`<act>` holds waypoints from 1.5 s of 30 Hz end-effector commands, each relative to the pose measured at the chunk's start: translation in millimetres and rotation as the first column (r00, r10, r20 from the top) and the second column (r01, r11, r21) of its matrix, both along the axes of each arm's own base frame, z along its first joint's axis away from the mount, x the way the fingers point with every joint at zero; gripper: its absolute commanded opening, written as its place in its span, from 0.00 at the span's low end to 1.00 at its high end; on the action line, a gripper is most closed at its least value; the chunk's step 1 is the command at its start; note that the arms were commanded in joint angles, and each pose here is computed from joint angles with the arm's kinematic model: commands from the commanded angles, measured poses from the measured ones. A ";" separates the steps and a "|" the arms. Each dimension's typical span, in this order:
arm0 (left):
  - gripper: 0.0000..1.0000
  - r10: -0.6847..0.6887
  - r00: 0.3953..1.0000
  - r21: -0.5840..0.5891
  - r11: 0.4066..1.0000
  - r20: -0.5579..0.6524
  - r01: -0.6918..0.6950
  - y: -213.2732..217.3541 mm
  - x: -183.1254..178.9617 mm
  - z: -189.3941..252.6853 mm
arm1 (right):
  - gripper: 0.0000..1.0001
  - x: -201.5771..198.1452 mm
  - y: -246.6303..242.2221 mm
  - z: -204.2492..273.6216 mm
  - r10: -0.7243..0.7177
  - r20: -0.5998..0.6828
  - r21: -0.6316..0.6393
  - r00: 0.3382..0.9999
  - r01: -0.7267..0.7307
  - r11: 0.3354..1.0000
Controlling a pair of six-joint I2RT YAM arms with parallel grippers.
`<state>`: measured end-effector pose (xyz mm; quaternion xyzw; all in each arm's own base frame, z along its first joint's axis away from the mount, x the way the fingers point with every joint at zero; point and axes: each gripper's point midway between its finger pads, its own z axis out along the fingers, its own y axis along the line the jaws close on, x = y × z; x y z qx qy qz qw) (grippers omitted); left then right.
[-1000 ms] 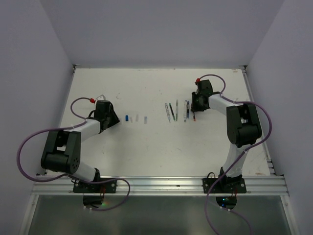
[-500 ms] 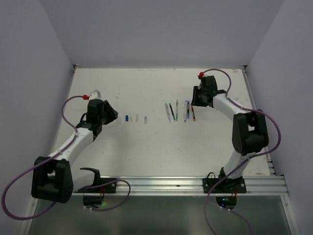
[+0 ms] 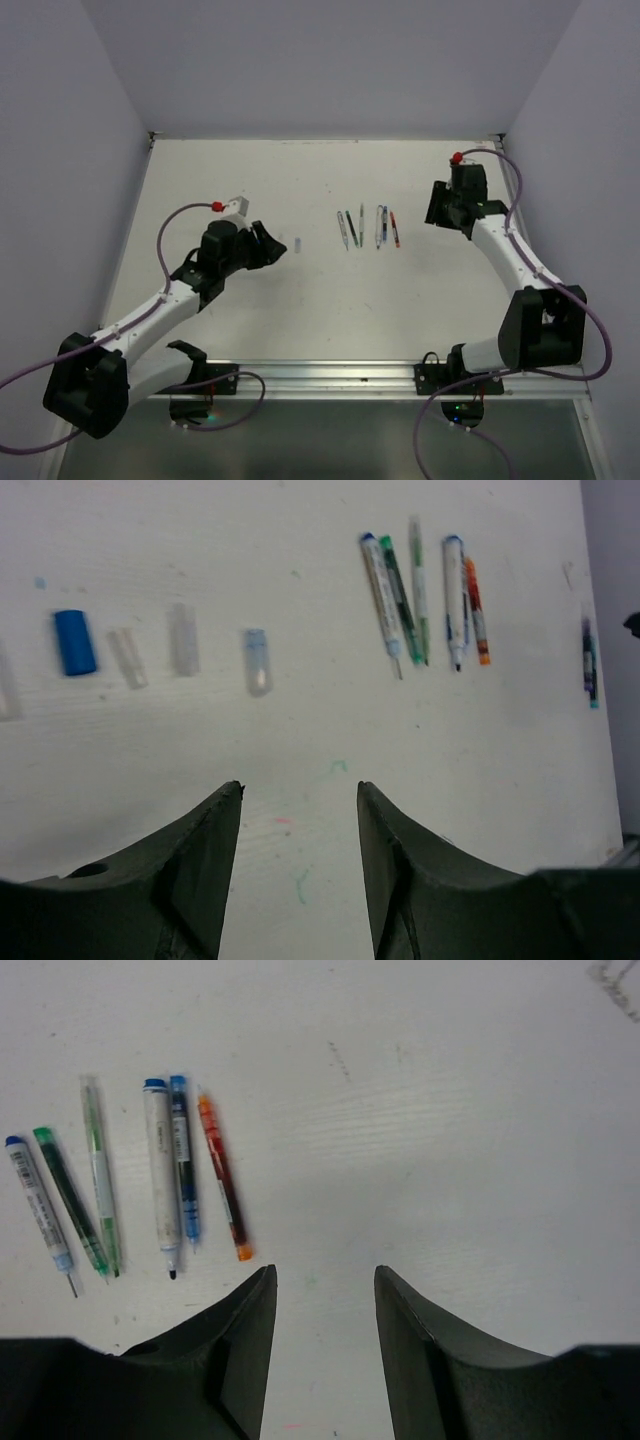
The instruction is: Open the pen caps
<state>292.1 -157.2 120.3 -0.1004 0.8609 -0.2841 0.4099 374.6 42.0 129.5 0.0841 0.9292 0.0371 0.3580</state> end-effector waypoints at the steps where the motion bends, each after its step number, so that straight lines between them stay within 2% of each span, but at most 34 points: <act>1: 0.53 -0.145 0.985 -0.083 0.985 0.098 0.153 -55.1 -8.2 23.4 | 0.48 -23.6 -38.4 10.8 -0.104 -0.002 -0.042 0.995 0.104 0.994; 8: 0.52 -0.390 0.910 -0.089 0.910 0.142 0.404 -130.3 -51.9 24.4 | 0.48 -50.6 -92.0 -3.1 -0.267 -0.031 -0.107 0.963 0.262 0.959; 14: 0.53 -0.486 0.853 -0.055 0.862 0.190 0.504 -149.6 -71.7 29.1 | 0.50 -63.9 -130.2 -25.5 -0.388 -0.072 -0.121 0.919 0.378 0.918; 17: 0.53 -0.496 0.844 -0.037 0.858 0.206 0.513 -147.1 -73.3 31.4 | 0.51 -66.1 -146.0 -32.4 -0.434 -0.084 -0.103 0.897 0.425 0.899; 22: 0.55 -0.521 0.823 -0.076 0.833 0.224 0.548 -145.7 -87.4 32.8 | 0.52 -59.1 -167.9 -32.8 -0.479 -0.060 -0.105 0.876 0.472 0.875; 30: 0.57 -0.531 0.815 -0.055 0.829 0.233 0.557 -143.7 -88.6 29.8 | 0.53 -46.2 -187.4 -61.6 -0.492 -0.106 -0.122 0.864 0.480 0.869; 35: 0.57 -0.529 0.818 -0.044 0.833 0.225 0.551 -143.2 -86.1 24.9 | 0.53 -33.1 -197.9 -55.3 -0.487 -0.081 -0.148 0.869 0.473 0.868; 45: 0.58 -0.538 0.818 -0.044 0.829 0.205 0.557 -144.0 -87.6 14.8 | 0.53 -23.6 -207.6 -68.6 -0.480 -0.113 -0.171 0.870 0.458 0.872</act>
